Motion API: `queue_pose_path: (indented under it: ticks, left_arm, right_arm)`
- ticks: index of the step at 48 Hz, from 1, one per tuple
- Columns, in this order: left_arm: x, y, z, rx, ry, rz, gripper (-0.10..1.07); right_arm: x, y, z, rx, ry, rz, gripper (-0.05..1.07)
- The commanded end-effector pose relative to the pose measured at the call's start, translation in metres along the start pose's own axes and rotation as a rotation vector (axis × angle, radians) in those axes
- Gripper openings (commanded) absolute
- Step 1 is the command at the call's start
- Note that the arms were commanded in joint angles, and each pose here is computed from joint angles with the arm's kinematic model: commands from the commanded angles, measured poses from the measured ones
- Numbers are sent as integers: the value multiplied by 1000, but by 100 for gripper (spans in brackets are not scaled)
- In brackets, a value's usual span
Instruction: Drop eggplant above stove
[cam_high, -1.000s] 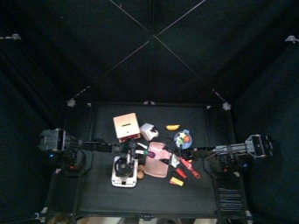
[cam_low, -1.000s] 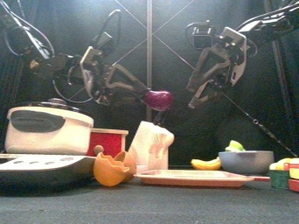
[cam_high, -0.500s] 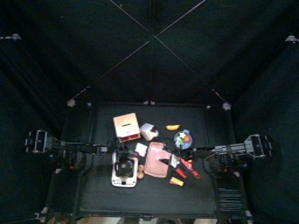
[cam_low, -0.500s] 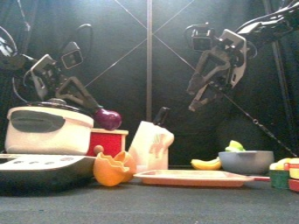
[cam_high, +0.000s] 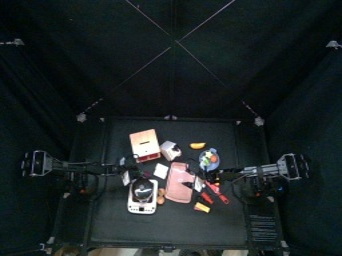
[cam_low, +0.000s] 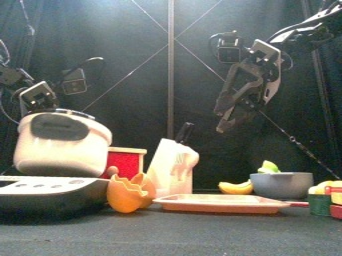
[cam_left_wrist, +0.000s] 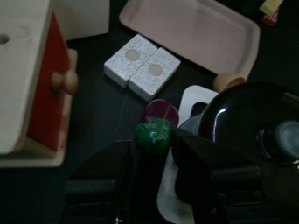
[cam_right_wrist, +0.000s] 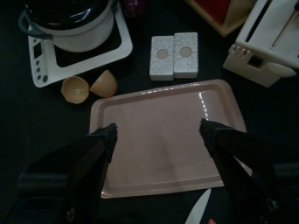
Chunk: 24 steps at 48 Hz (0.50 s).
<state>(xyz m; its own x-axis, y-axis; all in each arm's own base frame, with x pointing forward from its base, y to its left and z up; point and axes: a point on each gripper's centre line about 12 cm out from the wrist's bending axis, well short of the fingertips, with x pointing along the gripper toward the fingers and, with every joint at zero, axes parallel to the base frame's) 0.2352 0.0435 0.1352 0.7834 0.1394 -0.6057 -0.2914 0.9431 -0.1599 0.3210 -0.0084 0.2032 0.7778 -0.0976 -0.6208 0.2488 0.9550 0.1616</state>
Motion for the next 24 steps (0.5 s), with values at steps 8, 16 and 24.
queue_pose_path:
  ticks: [8, 16, 24]
  left_arm:
    - [1, 2, 5, -20, -13, 9, 84]
    - [1, 2, 7, -17, -17, 7, 87]
    - [0, 2, 9, -18, -25, 7, 87]
  right_arm:
    - [-3, 3, 11, 4, -31, 10, 104]
    - [-2, 3, 10, 5, -28, 9, 104]
    - [-1, 3, 10, 5, -25, 8, 104]
